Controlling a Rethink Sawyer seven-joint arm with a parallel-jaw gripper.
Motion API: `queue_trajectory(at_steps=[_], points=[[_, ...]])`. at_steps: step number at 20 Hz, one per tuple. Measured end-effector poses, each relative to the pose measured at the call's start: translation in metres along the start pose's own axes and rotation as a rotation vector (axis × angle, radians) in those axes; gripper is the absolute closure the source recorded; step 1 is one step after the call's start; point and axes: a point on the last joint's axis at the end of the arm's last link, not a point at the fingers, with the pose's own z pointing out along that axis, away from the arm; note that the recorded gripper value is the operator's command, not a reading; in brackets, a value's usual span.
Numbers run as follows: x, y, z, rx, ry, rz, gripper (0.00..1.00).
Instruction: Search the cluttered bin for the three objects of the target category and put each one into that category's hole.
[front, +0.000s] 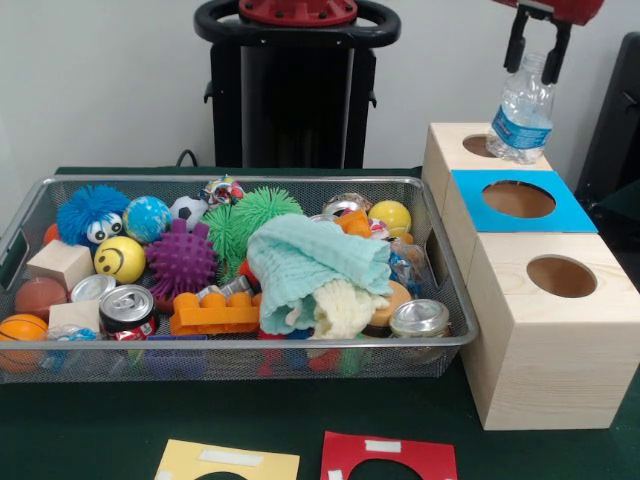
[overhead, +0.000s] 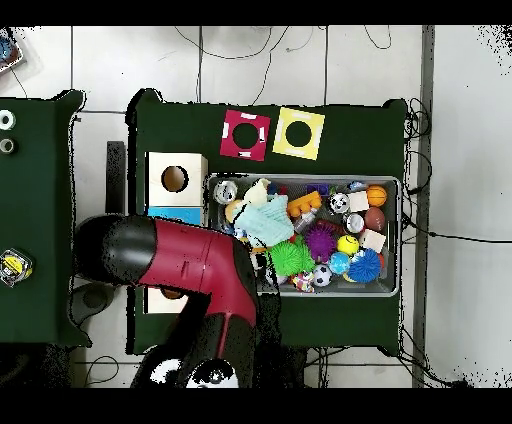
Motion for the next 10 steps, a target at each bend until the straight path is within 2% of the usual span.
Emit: queue_trajectory(at_steps=[5, 10], points=[[0.009, 0.013, 0.017, 0.000, -0.006, 0.012, 1.00], [0.011, 0.019, 0.030, -0.001, -0.021, 0.019, 1.00]])
